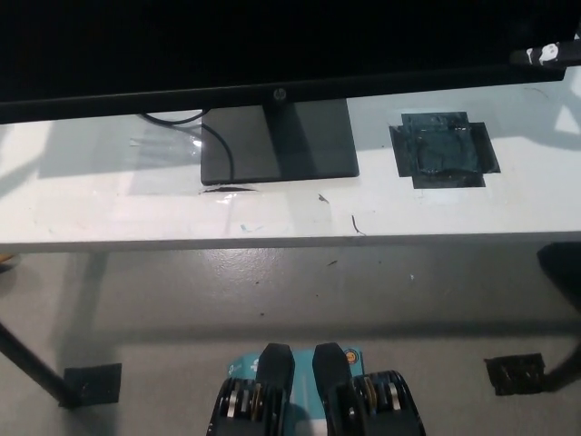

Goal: The monitor is placed at the center of the table and the robot uses both its hand to grab the left and right sides of the monitor to tilt the angle of the monitor downwards

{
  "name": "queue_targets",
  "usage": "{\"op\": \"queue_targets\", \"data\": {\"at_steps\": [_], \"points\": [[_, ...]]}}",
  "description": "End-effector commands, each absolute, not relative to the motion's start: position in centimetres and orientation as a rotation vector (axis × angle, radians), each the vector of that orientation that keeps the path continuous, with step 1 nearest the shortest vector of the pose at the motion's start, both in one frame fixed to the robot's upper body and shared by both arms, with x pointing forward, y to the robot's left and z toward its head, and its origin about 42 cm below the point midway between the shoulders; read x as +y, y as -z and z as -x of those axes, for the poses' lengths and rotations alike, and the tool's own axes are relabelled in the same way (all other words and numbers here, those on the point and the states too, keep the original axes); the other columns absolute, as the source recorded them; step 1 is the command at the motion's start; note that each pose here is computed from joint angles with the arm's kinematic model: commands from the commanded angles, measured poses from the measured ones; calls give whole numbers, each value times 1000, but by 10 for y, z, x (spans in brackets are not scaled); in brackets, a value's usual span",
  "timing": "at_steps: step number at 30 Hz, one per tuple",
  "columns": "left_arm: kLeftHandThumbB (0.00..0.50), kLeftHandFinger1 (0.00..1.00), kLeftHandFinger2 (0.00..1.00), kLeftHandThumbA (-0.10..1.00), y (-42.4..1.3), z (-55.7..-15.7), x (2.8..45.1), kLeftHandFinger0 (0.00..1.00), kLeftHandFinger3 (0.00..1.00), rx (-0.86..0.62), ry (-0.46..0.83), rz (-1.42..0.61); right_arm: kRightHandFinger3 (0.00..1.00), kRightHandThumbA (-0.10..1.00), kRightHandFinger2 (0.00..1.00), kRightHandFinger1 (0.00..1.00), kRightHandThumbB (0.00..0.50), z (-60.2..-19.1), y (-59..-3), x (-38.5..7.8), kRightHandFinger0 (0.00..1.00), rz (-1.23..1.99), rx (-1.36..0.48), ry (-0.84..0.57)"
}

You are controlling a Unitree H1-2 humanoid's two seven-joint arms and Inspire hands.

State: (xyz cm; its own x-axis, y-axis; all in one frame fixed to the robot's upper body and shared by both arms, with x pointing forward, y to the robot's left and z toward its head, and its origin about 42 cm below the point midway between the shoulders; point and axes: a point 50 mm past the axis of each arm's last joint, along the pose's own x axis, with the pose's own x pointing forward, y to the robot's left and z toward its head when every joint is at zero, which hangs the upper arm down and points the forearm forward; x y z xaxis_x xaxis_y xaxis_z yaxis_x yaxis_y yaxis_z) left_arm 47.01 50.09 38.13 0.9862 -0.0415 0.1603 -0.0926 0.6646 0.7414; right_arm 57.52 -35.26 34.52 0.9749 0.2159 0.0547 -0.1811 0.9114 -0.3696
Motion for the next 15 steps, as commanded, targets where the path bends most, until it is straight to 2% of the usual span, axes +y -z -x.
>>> {"op": "queue_targets", "data": {"at_steps": [1,2,4,5,6,10,13,15], "points": [[339,1000,1000,1000,-420,-473,493,1000,1000,-253,-11,-893,1000,1000,1000,1000,500,-579,-377,-348,1000,429,-145,-255],[342,1000,1000,1000,-419,-475,492,1000,1000,-250,-9,-901,1000,1000,1000,1000,500,-578,-376,-349,1000,446,-143,-256],[405,1000,1000,1000,-414,-483,491,1000,1000,-237,5,-880,1000,1000,1000,1000,500,-578,-374,-348,1000,472,-130,-265],[414,1000,1000,1000,-413,-485,489,1000,1000,-234,13,-874,1000,1000,1000,1000,491,-578,-373,-347,1000,481,-125,-273],[401,1000,1000,1000,-410,-490,488,1000,1000,-219,23,-852,1000,1000,1000,1000,494,-579,-372,-346,1000,486,-115,-274],[435,1000,1000,1000,-404,-504,481,1000,1000,-207,55,-808,1000,1000,1000,1000,500,-578,-369,-348,1000,489,-97,-280],[431,1000,1000,1000,-398,-512,477,1000,1000,-211,57,-786,1000,1000,1000,1000,500,-578,-367,-347,1000,486,-93,-286],[447,1000,1000,1000,-394,-517,475,1000,1000,-175,66,-771,1000,1000,1000,1000,500,-578,-366,-347,1000,483,-89,-286]]}}
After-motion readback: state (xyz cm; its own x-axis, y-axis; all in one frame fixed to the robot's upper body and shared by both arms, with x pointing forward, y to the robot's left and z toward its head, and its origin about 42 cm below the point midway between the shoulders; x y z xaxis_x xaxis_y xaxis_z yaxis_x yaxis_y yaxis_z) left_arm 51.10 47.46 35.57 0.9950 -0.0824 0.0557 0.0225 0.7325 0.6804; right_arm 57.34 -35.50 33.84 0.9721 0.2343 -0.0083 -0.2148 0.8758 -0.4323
